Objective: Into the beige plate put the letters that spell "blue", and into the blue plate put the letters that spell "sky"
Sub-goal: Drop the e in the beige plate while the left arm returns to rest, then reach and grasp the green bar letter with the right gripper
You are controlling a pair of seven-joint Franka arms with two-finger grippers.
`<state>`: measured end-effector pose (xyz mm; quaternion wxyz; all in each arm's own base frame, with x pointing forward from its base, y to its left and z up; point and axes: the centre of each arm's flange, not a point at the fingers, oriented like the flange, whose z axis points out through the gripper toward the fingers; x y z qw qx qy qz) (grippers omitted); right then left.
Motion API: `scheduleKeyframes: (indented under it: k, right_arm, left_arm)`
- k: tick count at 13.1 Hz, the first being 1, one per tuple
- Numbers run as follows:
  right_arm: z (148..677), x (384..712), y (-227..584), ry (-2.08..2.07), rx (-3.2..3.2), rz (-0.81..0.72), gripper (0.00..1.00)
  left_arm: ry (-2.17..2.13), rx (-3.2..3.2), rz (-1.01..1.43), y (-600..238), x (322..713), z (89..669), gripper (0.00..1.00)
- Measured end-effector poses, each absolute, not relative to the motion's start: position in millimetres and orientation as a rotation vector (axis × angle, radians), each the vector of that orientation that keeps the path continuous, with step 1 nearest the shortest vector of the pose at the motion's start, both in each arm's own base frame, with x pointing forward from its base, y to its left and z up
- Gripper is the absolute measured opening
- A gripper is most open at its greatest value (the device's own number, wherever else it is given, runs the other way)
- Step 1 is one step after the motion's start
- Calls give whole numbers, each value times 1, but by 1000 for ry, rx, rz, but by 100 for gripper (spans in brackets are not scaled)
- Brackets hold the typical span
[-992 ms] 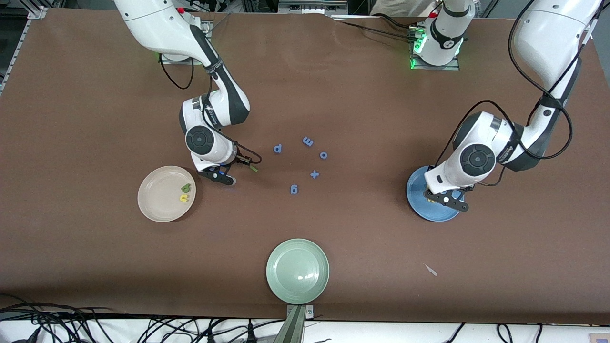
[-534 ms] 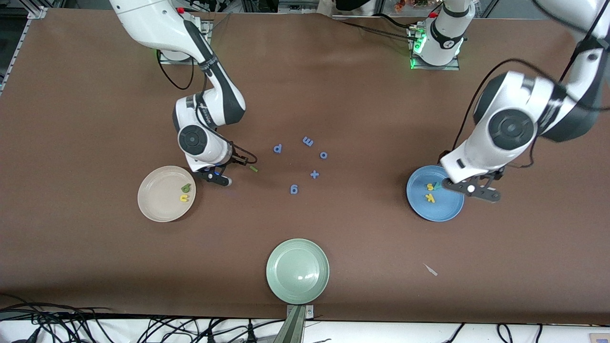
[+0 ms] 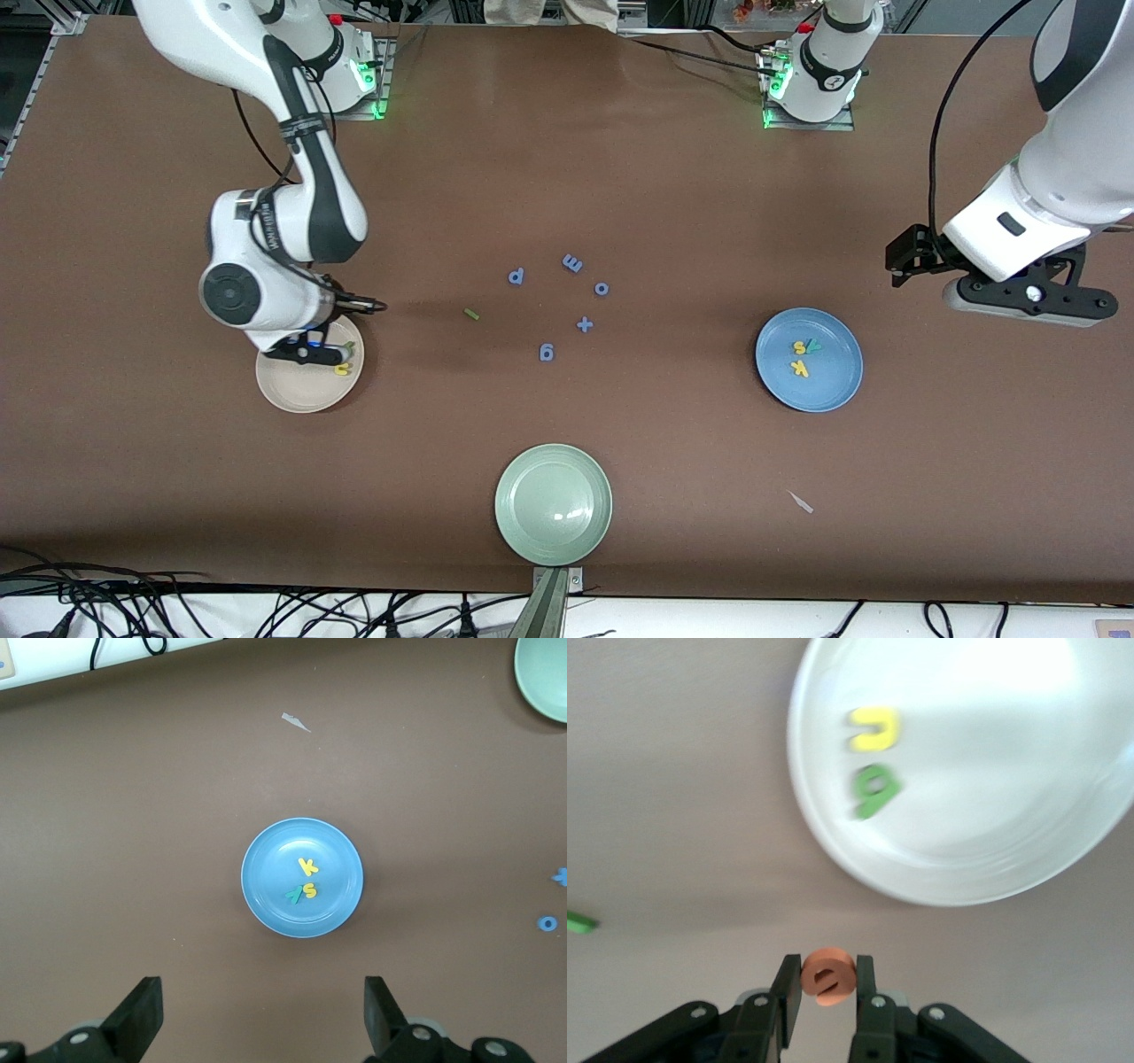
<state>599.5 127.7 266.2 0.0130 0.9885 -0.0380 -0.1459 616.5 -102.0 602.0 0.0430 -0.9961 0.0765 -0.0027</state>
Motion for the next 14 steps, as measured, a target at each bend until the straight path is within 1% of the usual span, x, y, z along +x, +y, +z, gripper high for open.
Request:
scheduleKeyframes:
  k: [3,4,5,6,8,10,12,14]
  right_arm:
    - [269,605,100,-85,3086,-446,29]
    - [270,607,95,-89,3088,-444,35]
    - [270,609,91,-99,3089,-440,35]
    - [270,612,87,-108,3089,-435,39]
    - [270,616,84,-116,3089,-427,58]
    - [272,618,94,-166,3092,-416,79]
    - [273,617,122,-285,3130,-428,80]
    - [270,615,170,-376,3156,-446,80]
  left_arm:
    - [166,-3063,59,-99,601,598,100]
    - [127,-3080,75,-93,594,595,100]
    - [86,-3097,72,-83,589,593,100]
    - [57,-3111,62,-73,585,593,100]
    - [70,-3120,16,-78,581,596,100]
    - [119,-3121,-24,-102,577,599,100]
    - [137,-3120,-27,-109,574,600,100]
    - [130,-3119,-24,-106,573,600,100]
